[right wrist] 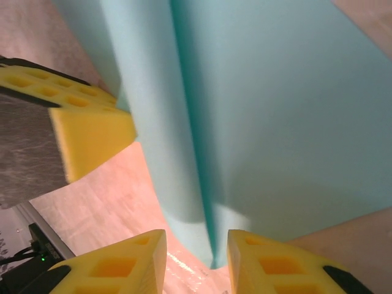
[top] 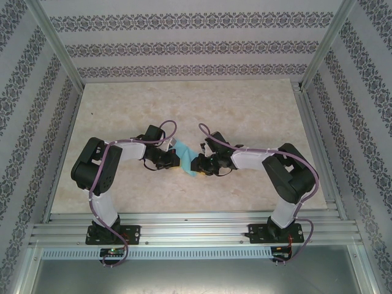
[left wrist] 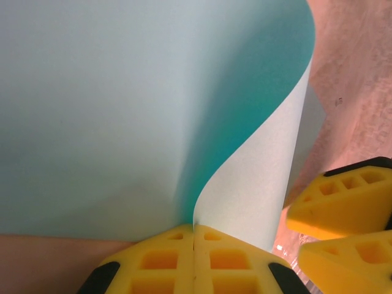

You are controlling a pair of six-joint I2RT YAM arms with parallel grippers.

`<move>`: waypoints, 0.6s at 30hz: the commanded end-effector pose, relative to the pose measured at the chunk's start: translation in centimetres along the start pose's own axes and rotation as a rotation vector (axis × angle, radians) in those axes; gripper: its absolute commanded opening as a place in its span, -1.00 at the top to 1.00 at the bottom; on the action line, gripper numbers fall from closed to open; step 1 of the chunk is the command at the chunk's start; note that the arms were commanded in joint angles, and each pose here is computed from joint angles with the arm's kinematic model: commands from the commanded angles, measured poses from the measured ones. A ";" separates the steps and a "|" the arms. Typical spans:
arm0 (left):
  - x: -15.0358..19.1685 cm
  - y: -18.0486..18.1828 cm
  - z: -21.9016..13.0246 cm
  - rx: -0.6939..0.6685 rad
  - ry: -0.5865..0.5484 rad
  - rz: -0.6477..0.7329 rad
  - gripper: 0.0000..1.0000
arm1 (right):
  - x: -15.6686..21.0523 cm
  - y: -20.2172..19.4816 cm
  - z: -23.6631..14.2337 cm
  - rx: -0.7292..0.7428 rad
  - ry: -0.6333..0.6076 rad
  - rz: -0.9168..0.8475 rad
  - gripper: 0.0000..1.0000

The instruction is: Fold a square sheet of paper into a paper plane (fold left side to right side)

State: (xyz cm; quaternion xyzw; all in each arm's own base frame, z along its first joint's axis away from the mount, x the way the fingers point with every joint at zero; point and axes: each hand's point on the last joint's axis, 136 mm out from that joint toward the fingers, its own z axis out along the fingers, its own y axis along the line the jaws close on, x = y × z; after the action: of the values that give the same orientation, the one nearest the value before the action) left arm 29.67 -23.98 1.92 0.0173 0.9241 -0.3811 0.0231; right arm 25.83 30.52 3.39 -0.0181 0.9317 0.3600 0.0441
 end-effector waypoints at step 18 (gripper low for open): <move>-1.2 -0.2 0.0 0.007 -0.019 0.015 1.00 | 0.7 2.2 2.0 -0.040 0.021 -0.056 0.40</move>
State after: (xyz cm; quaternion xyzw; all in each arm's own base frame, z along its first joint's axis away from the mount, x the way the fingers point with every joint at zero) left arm 29.74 -24.01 1.93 0.0171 0.9240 -0.3814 0.0232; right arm 24.66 33.00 3.14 -0.0513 0.9262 0.3717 0.0368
